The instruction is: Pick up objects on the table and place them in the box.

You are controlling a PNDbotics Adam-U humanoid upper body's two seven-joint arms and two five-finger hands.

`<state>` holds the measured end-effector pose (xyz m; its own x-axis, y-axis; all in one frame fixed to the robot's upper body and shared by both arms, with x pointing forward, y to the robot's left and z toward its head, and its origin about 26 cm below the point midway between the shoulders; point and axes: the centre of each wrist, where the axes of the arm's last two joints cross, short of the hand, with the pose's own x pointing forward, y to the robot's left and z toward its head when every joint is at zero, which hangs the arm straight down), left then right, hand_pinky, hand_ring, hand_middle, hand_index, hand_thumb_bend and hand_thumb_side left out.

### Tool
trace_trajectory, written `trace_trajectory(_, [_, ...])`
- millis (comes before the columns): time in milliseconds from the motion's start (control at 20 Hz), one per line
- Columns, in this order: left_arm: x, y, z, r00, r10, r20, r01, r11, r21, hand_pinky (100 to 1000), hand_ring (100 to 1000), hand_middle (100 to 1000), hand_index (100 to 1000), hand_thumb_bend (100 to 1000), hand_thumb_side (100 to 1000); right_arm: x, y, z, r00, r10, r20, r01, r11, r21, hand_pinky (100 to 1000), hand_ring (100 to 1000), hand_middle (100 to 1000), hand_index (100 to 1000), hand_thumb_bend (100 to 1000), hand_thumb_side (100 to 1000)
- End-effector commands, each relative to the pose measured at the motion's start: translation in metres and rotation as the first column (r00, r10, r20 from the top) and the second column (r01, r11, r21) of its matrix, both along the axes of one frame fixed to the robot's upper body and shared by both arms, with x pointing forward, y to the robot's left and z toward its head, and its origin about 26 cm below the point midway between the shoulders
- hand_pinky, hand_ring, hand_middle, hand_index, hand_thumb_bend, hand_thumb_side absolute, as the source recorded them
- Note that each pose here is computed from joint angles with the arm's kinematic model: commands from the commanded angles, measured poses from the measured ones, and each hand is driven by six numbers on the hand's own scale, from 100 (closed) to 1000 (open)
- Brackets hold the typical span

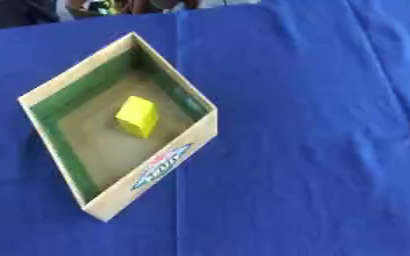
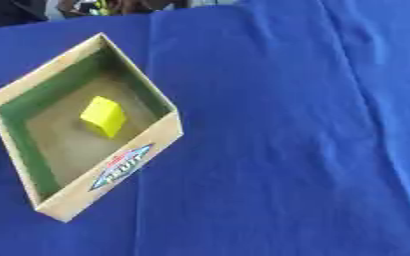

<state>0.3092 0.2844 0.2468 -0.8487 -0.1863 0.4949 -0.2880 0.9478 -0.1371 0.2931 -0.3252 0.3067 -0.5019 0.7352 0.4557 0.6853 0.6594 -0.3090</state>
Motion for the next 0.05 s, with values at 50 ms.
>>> trace_trajectory(50, [-0.0042, 0.002, 0.0038, 1.0, 0.028, 0.011, -0.029, 0.999, 0.019, 735, 791, 770, 924, 100, 988, -0.0049, -0.0042, -0.0081, 0.999, 0.02, 0.032, -0.021, 0.999, 0.033, 795, 910, 870, 870, 100, 906])
